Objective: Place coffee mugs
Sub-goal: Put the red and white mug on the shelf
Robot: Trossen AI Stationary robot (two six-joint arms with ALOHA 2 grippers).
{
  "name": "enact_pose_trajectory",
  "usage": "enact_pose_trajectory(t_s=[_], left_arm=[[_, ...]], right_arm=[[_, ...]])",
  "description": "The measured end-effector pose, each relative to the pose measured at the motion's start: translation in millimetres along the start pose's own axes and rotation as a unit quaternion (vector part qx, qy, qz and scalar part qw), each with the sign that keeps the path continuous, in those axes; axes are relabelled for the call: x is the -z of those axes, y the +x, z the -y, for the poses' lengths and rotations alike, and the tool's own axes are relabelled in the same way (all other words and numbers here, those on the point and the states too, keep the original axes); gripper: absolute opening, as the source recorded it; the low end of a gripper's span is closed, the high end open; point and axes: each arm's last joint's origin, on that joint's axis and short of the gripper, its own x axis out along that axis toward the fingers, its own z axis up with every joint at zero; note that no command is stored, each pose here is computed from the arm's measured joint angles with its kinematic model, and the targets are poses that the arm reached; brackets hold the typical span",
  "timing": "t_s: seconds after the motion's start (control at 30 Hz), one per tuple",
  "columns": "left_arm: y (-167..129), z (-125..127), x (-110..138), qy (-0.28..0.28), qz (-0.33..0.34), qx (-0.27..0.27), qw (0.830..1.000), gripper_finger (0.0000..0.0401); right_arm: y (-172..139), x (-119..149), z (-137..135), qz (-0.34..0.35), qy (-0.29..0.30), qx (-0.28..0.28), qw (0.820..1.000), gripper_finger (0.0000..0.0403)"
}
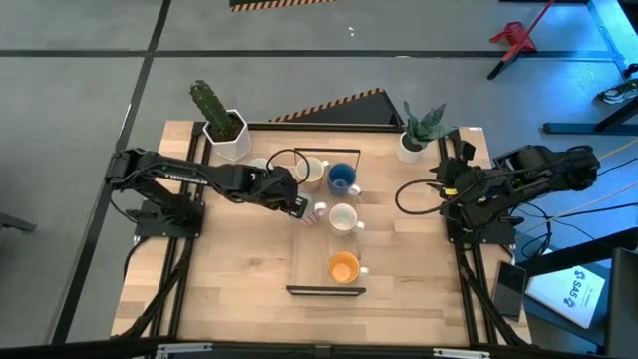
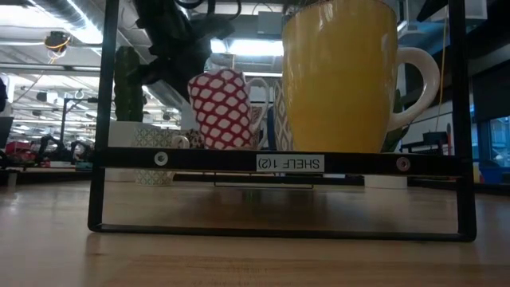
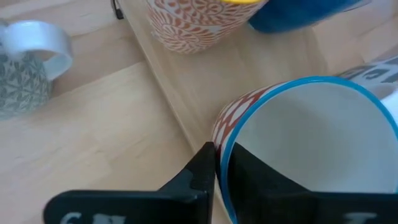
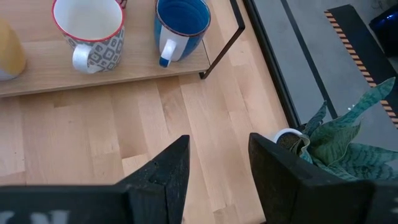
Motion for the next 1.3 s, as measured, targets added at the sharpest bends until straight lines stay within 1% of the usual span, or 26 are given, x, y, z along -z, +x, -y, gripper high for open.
enact_pose_trajectory(t_s=[0.3, 0.53, 0.77, 0.93, 1.03, 1.2, 1.3], left_arm=[[0.0, 0.7, -0.1, 0.006, -0.001, 0.004, 1.0, 0.0041], [-0.2, 5.3, -2.3, 0.012, 0.011, 0.027, 0.999, 0.0042], [-0.2, 5.6, -2.6, 0.014, 0.014, 0.028, 0.999, 0.0043], [-0.2, 5.8, -2.3, 0.03, 0.007, 0.032, 0.999, 0.0045], [-0.3, 6.9, -2.2, 0.037, 0.004, 0.039, 0.999, 0.006], [-1.0, 7.4, -3.3, 0.037, 0.014, 0.04, 0.998, 0.0103], [-1.1, 8.6, -4.1, 0.035, 0.019, 0.045, 0.998, 0.0118]], right_arm=[[0.0, 0.0, 0.0, 0.0, 0.0, 0.0, 1.0, 0.015], [0.0, 0.0, 0.0, 0.0, -0.001, 0.0, 1.0, 0.015], [0.0, 0.0, 0.0, 0.0, -0.002, 0.0, 1.0, 0.015], [0.0, 0.0, 0.0, 0.0, -0.002, 0.0, 1.0, 0.015], [0.0, 0.0, 0.0, 0.0, -0.006, 0.0, 1.0, 0.015], [0.0, 0.0, 0.0, 0.0, -0.012, 0.0, 1.0, 0.015], [0.0, 0.0, 0.0, 0.0, -0.012, 0.0, 1.0, 0.015]])
